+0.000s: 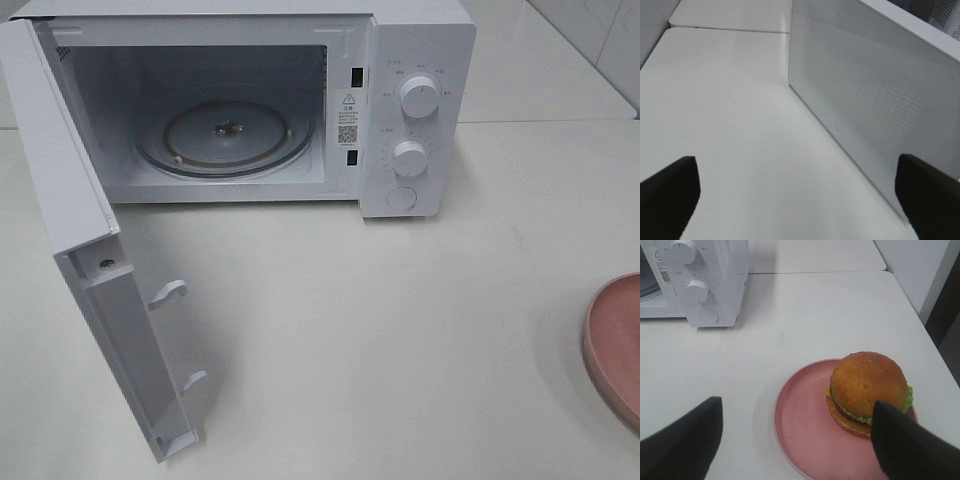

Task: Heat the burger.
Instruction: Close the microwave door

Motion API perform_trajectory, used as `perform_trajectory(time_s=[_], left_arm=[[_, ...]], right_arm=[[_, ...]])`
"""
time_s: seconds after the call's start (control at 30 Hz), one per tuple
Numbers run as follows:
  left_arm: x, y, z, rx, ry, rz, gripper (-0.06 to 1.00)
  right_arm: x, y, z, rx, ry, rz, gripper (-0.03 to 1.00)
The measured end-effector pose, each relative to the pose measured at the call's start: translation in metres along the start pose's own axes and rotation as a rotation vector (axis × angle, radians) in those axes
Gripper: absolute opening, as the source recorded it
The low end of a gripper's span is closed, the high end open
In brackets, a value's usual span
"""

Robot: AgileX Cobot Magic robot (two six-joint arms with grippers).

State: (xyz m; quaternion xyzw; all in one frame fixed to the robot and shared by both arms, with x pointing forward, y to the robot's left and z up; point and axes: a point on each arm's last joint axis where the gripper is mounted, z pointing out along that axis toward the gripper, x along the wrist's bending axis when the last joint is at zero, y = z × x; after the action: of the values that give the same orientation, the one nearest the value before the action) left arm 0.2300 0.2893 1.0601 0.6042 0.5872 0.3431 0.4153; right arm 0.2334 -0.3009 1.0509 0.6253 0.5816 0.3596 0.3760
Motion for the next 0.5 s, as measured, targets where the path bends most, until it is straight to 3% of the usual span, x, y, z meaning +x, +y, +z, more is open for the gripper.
perform_trajectory(time_s=[0.17,0.23,0.27,0.33,0.43,0.47,0.5], left_arm=[[0.002,0.008,-0.003,-0.073,0.027,0.016,0.88],[0.003,0.012,-0.003,-0.119,0.034,0.009,0.73],[0.003,0.012,-0.003,-0.119,0.034,0.009,0.73],[0.003,0.02,0.0,-0.151,0.037,-0.002,0.5],[0.004,0.022,0.002,-0.15,0.037,-0.003,0.44],[0.004,0.027,0.006,-0.153,0.039,-0.007,0.3],[0.005,0.03,0.009,-0.154,0.041,-0.009,0.23]], right_arm=[[0.0,0.0,0.0,0.0,0.0,0.0,0.77],[0.0,0.0,0.0,0.0,0.0,0.0,0.77],[0.0,0.0,0.0,0.0,0.0,0.0,0.77],[0.0,0.0,0.0,0.0,0.0,0.0,0.77],[0.0,0.0,0.0,0.0,0.0,0.0,0.77],[0.0,0.0,0.0,0.0,0.0,0.0,0.77],[0.0,0.0,0.0,0.0,0.0,0.0,0.77]])
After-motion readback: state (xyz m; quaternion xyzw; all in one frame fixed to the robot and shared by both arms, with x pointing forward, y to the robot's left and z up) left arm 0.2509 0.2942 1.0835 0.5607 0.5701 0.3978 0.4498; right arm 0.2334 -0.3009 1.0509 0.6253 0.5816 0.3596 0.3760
